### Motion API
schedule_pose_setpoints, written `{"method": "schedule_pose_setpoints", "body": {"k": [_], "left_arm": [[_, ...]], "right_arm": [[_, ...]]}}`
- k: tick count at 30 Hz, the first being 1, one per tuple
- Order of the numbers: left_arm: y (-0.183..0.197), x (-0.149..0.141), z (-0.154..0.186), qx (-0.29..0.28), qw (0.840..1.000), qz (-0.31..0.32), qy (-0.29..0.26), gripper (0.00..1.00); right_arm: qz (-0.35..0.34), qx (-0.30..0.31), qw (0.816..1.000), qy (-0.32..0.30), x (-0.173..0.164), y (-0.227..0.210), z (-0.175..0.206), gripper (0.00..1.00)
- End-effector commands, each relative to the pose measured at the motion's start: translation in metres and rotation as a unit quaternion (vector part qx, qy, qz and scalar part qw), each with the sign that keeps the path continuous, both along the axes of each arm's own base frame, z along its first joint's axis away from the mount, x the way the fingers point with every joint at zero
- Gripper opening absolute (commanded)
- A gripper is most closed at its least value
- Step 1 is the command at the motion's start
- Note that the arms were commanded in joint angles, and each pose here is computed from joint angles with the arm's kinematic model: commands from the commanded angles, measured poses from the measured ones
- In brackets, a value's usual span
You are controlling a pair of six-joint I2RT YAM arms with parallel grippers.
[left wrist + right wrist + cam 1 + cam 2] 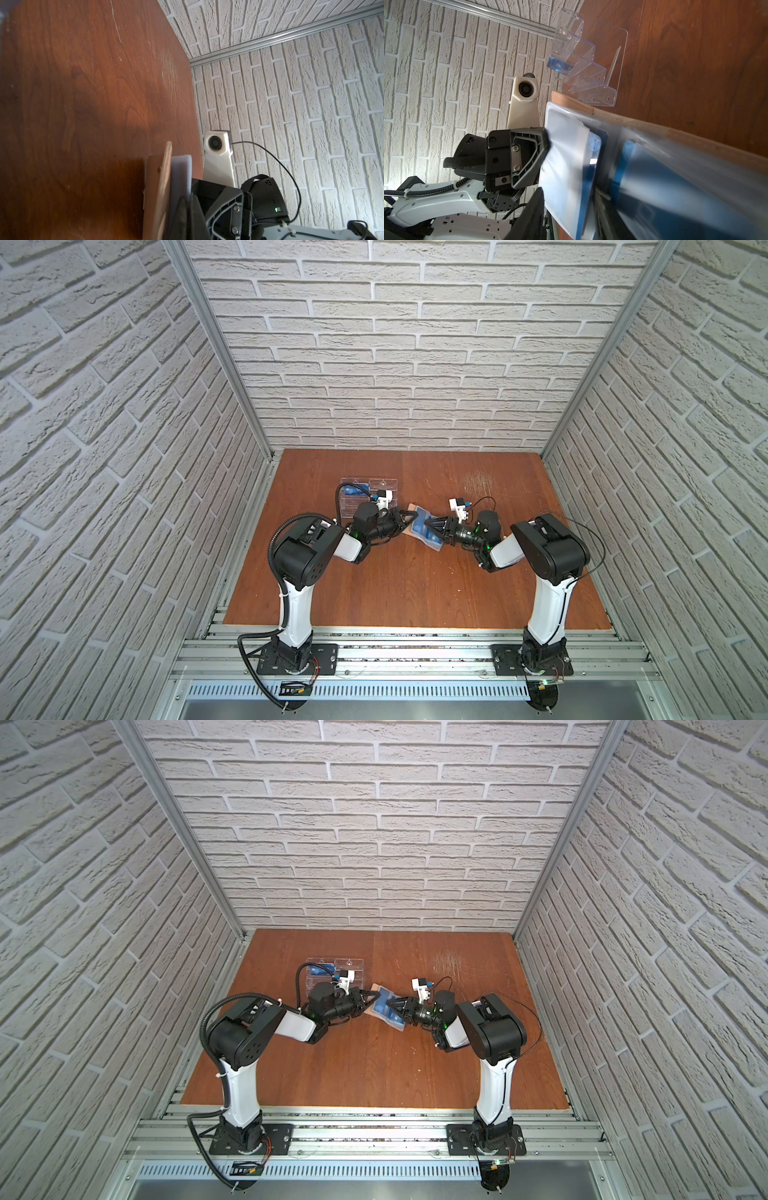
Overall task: Take the credit cards out of the card holder
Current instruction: Take out the credit card from the card slot.
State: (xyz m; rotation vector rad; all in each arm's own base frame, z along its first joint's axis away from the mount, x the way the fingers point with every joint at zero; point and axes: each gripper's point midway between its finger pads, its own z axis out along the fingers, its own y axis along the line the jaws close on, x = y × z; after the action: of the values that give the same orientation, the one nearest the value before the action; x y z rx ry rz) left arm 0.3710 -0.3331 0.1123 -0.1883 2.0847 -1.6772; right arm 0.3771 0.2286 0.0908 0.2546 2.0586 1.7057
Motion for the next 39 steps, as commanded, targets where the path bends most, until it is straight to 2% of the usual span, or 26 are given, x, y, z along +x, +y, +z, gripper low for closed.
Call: {"method": "schedule_pose_setpoints", "body": {"k": [1, 13, 19, 25, 39], "left_arm": [[-0.017, -0.014, -0.001, 0.001, 0.999, -0.049, -0.003, 0.03], [-0.012, -0.019, -0.020, 0.014, 0.999, -0.046, 0.011, 0.05], [-0.012, -0.020, -0.022, 0.012, 0.999, -0.046, 0.013, 0.07], [-0.017, -0.023, -0.021, 0.007, 0.999, -0.048, 0.013, 0.17], [0.002, -0.014, -0.026, 0.001, 0.999, -0.010, 0.033, 0.20]], "right_arm": [[0.068, 0.030, 0.990, -0.120, -0.022, 0.021, 0.057, 0.40], [0.044, 0.034, 0.987, -0.150, -0.010, 0.019, 0.079, 0.39], [0.042, 0.031, 0.989, -0.136, -0.007, 0.020, 0.068, 0.39], [0.037, 0.029, 0.991, -0.128, -0.003, 0.020, 0.060, 0.37], [0.033, 0.016, 0.995, -0.095, 0.002, 0.020, 0.026, 0.32]]}}
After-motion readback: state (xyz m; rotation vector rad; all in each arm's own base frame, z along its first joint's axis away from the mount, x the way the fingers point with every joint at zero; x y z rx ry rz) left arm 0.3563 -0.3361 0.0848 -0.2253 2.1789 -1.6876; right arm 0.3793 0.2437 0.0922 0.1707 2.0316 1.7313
